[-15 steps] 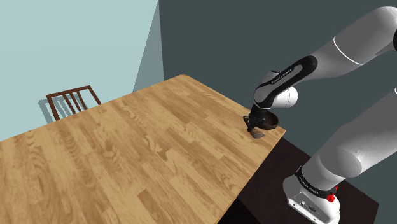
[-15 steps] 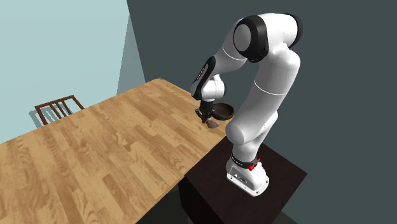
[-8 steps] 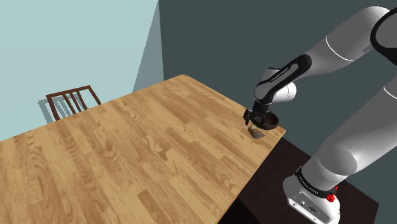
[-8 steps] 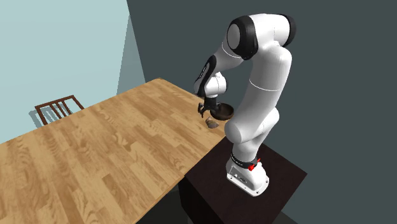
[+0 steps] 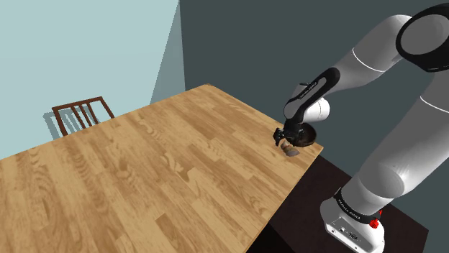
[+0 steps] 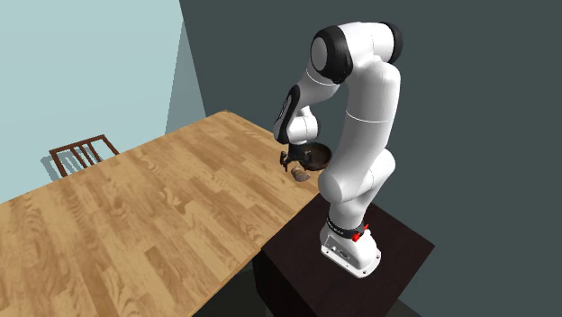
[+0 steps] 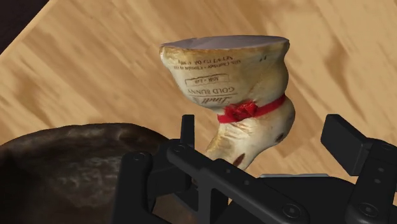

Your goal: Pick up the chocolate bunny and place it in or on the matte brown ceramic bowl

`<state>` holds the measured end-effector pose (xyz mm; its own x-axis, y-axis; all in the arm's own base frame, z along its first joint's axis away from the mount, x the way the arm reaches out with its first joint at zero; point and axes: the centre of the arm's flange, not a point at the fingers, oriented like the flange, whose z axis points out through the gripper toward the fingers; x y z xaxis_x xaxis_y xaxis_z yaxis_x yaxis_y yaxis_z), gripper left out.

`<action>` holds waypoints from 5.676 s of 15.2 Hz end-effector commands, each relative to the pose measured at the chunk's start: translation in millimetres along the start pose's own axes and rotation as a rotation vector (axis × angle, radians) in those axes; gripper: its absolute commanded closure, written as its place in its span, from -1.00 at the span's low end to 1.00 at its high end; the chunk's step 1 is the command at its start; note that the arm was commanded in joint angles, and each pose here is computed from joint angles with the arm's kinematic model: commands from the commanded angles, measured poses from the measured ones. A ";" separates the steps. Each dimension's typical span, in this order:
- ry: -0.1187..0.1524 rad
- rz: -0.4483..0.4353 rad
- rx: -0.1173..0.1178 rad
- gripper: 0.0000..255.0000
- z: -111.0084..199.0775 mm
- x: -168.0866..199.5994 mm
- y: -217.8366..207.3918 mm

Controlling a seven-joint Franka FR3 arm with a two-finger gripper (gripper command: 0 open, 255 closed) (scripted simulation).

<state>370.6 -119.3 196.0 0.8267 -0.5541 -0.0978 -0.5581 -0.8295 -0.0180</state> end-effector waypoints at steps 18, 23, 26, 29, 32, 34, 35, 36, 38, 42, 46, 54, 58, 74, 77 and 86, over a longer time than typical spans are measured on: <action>-0.001 0.007 -0.002 1.00 -6.8 -0.6 3.5; -0.001 0.007 -0.002 1.00 -33.1 -3.2 3.0; -0.001 0.007 -0.002 1.00 -48.8 -4.7 2.7; -0.001 0.007 -0.002 1.00 -64.6 -6.3 2.4; -0.001 0.007 -0.002 1.00 -80.4 -7.8 2.1; -0.001 0.007 -0.002 1.00 -90.9 -8.8 1.9; -0.001 0.007 -0.002 1.00 -96.1 -9.4 1.8; -0.001 0.007 -0.002 1.00 -101.4 -9.9 1.7; -0.001 0.007 -0.002 1.00 -111.9 -10.9 1.5; -0.001 0.007 -0.002 1.00 -119.8 16.0 29.8; -0.001 0.007 -0.002 1.00 -126.0 52.4 67.6; -0.001 0.007 -0.002 1.00 -103.9 79.4 93.5; -0.001 0.007 -0.002 1.00 -82.9 81.5 93.9; -0.002 0.007 -0.002 -1.00 -57.3 81.6 94.6; -0.001 0.007 -0.002 -1.00 -55.8 84.1 94.4; -0.001 0.007 -0.002 -1.00 -105.8 84.2 94.3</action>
<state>392.4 -246.3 284.4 0.8237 -0.5543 -0.1198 -0.5597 -0.8286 -0.0146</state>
